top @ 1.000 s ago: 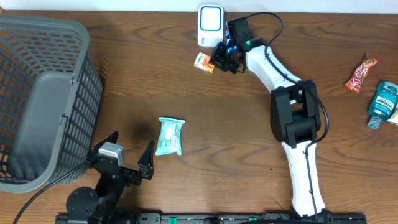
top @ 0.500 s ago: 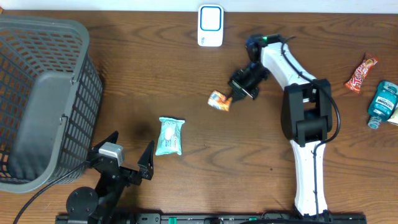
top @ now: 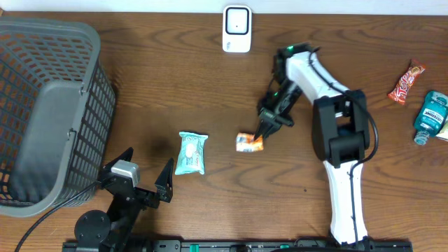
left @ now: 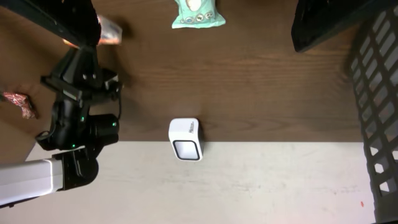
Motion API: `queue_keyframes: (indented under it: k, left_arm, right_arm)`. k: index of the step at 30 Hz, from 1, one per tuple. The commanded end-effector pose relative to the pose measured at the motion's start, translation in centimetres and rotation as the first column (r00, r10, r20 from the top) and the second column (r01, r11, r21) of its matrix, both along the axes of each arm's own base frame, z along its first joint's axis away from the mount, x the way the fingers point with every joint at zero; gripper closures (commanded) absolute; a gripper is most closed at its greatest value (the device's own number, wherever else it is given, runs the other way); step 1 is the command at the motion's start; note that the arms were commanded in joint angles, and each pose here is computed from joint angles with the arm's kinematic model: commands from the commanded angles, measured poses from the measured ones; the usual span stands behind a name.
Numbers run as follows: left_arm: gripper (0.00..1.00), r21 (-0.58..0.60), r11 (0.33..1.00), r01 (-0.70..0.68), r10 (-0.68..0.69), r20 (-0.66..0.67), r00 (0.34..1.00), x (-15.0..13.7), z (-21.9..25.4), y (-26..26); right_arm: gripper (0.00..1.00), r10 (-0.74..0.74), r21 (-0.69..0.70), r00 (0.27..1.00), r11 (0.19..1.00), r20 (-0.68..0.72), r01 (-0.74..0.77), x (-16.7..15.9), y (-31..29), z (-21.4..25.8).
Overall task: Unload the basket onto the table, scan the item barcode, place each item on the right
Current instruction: 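Lift the orange tissue pack and turn it in the gripper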
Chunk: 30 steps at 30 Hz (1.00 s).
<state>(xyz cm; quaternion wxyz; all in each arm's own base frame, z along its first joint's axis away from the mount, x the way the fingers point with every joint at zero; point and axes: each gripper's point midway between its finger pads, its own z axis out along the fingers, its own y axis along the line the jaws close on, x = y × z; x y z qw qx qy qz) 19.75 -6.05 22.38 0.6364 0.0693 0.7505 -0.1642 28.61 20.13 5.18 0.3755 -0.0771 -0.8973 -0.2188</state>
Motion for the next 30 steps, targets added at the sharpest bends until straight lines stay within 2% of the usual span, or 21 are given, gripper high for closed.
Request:
queue_keyframes:
  k: [1, 4, 10, 15, 19, 23, 27, 30]
  left_arm:
    - [0.02, -0.014, 1.000, 0.015, -0.015, -0.001, 1.000, -0.1, 0.1, -0.3]
    - [0.02, -0.014, 1.000, 0.015, -0.015, -0.001, 1.000, -0.1, 0.1, -0.3]
    - [0.03, -0.014, 1.000, 0.015, -0.015, -0.001, 1.000, -0.1, 0.1, -0.3]
    - [0.02, -0.014, 1.000, 0.015, -0.015, -0.001, 1.000, -0.1, 0.1, -0.3]
    - [0.02, -0.014, 1.000, 0.015, -0.015, -0.001, 1.000, -0.1, 0.1, -0.3]
    - [0.02, -0.014, 1.000, 0.015, -0.015, -0.001, 1.000, -0.1, 0.1, -0.3]
    - [0.02, -0.014, 1.000, 0.015, -0.015, -0.001, 1.000, -0.1, 0.1, -0.3]
    - [0.02, -0.014, 1.000, 0.015, -0.015, -0.001, 1.000, -0.1, 0.1, -0.3]
  right_arm:
    - [0.99, 0.080, 0.072, 0.995, 0.994, 0.052, -0.083, -3.0, 0.5, 3.1]
    - [0.98, 0.085, 0.064, 0.996, 0.994, 0.021, -0.087, -6.5, -0.6, 4.7]
    - [0.98, 0.018, 0.051, 0.997, 0.998, 0.079, -0.022, -10.2, -1.7, 6.1]
    - [0.98, -0.029, 0.023, 0.995, 0.999, 0.093, 0.026, -10.9, -1.9, 6.7]
    - [0.98, -0.080, -0.025, 0.996, 0.996, 0.029, 0.081, -11.5, -1.9, 7.1]
    - [0.98, -0.218, -0.158, 0.961, 0.969, -0.168, 0.192, -13.4, -1.8, 9.0]
    - [0.98, -0.265, -0.081, 0.939, 0.964, -0.218, 0.253, -13.0, -0.2, 10.2]
    - [0.98, -0.267, -0.077, 0.938, 0.963, -0.221, 0.256, -13.0, -0.1, 10.2]
